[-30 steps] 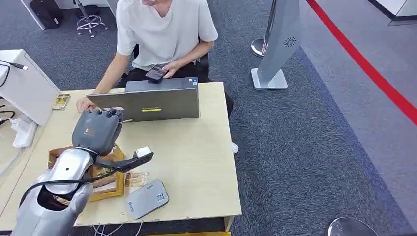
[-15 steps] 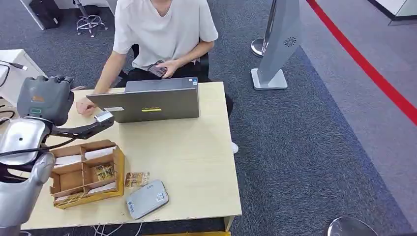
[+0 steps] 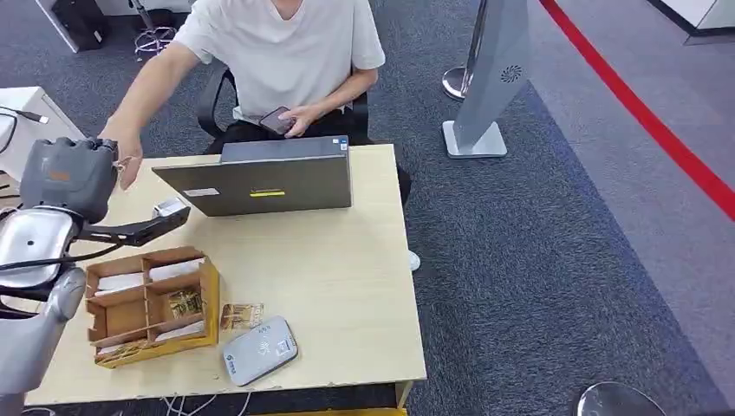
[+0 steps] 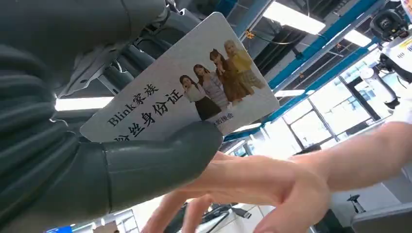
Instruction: Pass the card to the sensor for recognition and then transmit it.
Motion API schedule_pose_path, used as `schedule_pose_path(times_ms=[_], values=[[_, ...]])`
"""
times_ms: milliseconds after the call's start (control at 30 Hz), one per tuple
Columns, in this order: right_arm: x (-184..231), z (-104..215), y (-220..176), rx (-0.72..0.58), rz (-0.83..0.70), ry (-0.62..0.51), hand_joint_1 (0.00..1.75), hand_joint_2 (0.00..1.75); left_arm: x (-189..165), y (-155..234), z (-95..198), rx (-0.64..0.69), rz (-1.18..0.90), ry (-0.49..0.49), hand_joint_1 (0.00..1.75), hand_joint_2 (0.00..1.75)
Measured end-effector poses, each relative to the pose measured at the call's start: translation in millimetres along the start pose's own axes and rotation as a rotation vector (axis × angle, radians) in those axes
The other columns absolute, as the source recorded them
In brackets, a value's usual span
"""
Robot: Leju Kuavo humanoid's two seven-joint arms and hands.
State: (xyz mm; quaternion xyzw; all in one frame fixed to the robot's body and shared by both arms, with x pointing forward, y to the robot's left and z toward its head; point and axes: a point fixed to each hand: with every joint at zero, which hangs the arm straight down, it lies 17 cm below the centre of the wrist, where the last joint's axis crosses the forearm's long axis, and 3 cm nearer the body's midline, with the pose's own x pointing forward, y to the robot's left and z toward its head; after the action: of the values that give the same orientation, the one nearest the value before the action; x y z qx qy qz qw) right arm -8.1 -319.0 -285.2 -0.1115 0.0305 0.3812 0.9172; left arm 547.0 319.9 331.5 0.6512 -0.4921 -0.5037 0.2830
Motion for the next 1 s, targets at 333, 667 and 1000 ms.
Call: schedule_pose_path(times_ms=[333,667,1000], values=[[0,0,0,0.001,0.0,0.001,0.0,1.75,-1,-7,0,-0.016,-0.002,0.002,1.75,1.75],[0,0,-2,-0.006,0.0,0.0,0.0,1.75,5,-7,0,-0.021,0.01,-0.004,0.0,1.75],[0,0,-2,-0.006,-0.002,0.002,0.0,1.75,17,-9,2,-0.022,0.042,-0.015,0.0,1.75]])
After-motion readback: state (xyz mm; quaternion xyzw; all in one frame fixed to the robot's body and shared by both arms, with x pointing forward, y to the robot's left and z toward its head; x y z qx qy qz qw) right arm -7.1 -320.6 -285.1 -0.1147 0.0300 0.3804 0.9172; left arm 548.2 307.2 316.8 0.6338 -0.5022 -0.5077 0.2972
